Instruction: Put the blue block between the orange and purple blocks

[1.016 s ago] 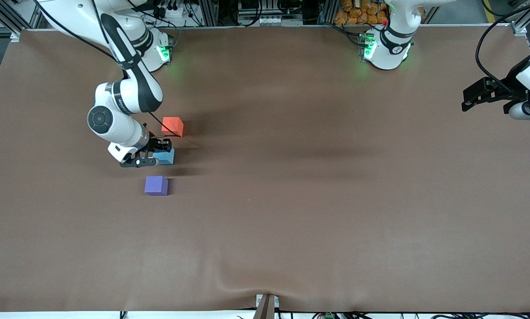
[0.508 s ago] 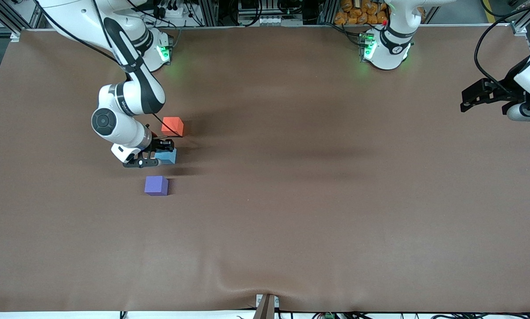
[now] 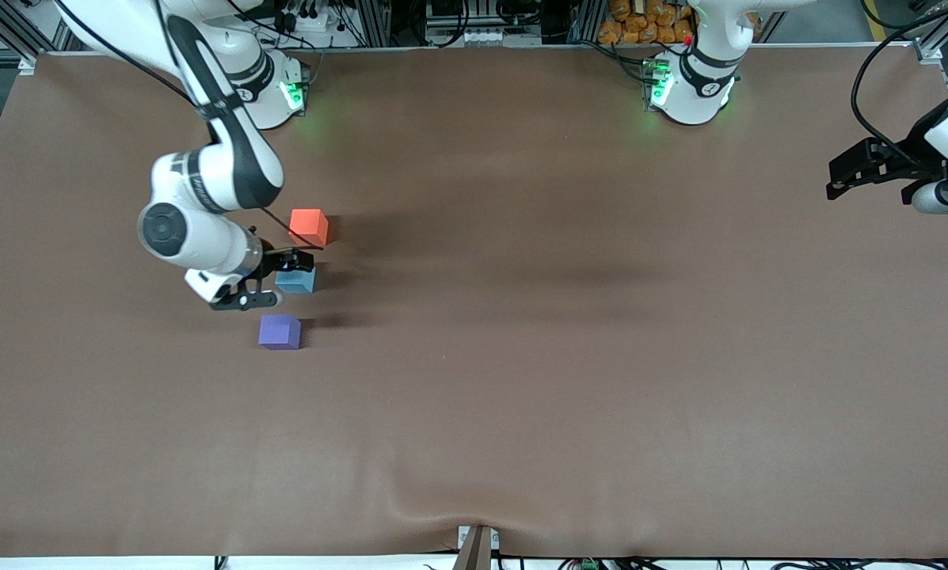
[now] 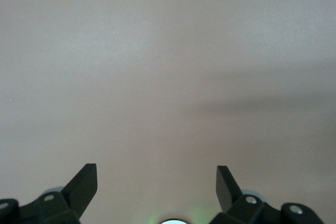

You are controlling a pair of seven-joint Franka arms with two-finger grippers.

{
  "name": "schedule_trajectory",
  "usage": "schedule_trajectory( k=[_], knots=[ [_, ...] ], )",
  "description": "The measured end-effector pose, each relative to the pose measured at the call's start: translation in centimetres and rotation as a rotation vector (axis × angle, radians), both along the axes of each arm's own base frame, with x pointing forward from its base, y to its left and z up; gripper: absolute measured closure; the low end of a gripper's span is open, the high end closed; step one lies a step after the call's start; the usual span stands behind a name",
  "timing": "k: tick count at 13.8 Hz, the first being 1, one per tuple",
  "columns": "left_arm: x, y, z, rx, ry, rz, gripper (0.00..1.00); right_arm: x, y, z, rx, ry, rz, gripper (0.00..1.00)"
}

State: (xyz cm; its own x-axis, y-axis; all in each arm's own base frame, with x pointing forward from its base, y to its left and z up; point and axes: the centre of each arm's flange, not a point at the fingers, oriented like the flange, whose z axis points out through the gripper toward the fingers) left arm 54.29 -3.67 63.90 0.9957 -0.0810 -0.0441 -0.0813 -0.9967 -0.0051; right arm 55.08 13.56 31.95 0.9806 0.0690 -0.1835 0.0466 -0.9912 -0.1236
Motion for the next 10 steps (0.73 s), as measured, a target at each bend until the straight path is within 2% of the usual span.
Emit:
schedule_trajectory(
  k=[2,4,6,10],
  knots=[
    [0.0,0.0,0.0,0.0,0.0,0.0,0.0,3.7,-2.1,8.0,0.008,-0.047,0.044,0.0],
    [0.0,0.0,0.0,0.0,0.0,0.0,0.0,6.0,-6.3,16.4,-0.032,-0.072,0.112,0.0],
    [0.1,0.0,-0.1,0.0,0.002,0.0,0.0,6.5,-9.6,22.9,-0.05,-0.099,0.115,0.0],
    [0.3,0.0,-0.4,0.0,0.008,0.0,0.0,5.3,-9.3,29.1,-0.049,-0.123,0.137,0.0]
  ],
)
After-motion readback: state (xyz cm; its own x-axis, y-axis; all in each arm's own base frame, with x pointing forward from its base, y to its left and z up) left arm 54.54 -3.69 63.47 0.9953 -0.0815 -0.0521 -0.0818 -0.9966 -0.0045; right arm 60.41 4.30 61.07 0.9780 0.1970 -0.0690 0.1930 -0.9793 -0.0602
